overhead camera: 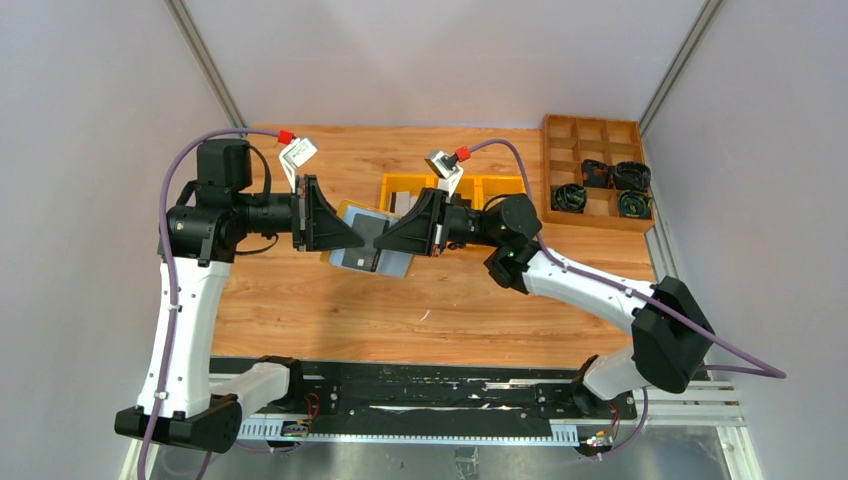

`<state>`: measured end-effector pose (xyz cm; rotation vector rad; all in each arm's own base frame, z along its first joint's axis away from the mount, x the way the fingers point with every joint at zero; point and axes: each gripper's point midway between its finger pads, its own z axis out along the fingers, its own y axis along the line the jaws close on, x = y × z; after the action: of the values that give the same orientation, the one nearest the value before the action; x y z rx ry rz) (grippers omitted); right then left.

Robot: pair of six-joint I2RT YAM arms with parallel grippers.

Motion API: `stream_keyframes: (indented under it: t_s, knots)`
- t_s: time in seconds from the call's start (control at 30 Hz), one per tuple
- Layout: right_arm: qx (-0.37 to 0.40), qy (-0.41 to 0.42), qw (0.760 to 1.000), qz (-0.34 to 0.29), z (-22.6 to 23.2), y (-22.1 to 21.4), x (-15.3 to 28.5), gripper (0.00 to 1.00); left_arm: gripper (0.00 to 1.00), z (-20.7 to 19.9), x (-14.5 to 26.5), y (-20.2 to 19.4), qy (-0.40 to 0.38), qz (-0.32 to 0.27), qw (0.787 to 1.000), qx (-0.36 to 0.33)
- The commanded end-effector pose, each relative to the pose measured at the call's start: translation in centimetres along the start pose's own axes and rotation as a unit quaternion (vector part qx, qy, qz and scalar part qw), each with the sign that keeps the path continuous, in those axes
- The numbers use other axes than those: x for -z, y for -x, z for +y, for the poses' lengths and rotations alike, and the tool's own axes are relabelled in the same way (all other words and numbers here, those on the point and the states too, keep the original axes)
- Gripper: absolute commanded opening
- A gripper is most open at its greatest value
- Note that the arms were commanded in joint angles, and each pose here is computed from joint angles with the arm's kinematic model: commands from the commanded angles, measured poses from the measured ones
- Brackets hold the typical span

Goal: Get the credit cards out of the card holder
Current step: Remove the credit card from the card holder.

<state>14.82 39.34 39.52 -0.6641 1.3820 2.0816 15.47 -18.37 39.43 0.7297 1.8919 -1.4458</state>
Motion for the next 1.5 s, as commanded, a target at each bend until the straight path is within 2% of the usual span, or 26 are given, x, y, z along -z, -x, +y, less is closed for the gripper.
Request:
stream_keyframes:
  t_s: [0.0,0.03,0.07,0.2,0.37,0.53,0.8,1.03,1.13,1.23,1.3,1.47]
  knots:
    - [0.022,0.035,0.999,-0.004,2.5,0.3,0.9,0.13,0.0,-1.4,0.4,0.7,-0.009,-0.009,1.0,-0.019]
    - [0.024,0.036,0.999,-0.005,2.6,0.3,0.9,0.21,0.0,-1.4,0.4,0.8,-0.009,-0.009,1.0,-0.018]
    - [0.024,0.036,0.999,-0.007,2.6,0.4,0.9,0.23,0.0,-1.4,0.4,0.8,-0.008,-0.009,1.0,-0.018]
    - [0.029,0.044,0.999,-0.01,3.1,0.9,0.6,0.25,0.0,-1.3,0.4,0.8,-0.007,-0.009,1.0,-0.017]
    - [0.022,0.044,0.999,-0.011,2.8,1.1,0.3,0.16,0.0,-1.4,0.5,0.9,-0.003,-0.011,1.0,-0.024]
    - [0.018,0.031,0.999,-0.006,2.2,1.0,0.2,0.0,0.0,-1.1,0.5,1.0,0.007,-0.013,0.999,-0.03]
    - [0.0,0.0,1.0,-0.02,0.6,1.5,2.7,0.0,0.01,-0.3,0.6,1.7,0.035,-0.024,0.998,-0.042]
    - [0.006,-0.034,0.999,-0.026,-0.1,1.7,6.2,0.0,0.0,0.2,0.6,3.5,0.057,-0.07,0.994,-0.059]
    - [0.001,-0.08,0.996,-0.034,-1.8,2.6,8.8,0.0,0.0,1.2,0.9,4.4,0.098,-0.091,0.988,-0.073]
    - [-0.017,-0.161,0.986,-0.048,-4.6,4.0,12.3,0.0,0.0,2.7,1.5,4.9,0.15,-0.097,0.98,-0.084]
    - [-0.026,-0.213,0.975,-0.056,-6.6,4.9,14.6,0.0,0.0,3.1,1.6,4.9,0.157,-0.096,0.979,-0.086]
    - [-0.04,-0.279,0.957,-0.064,-10.9,6.6,18.0,0.0,0.0,3.9,2.0,4.7,0.182,-0.093,0.973,-0.105]
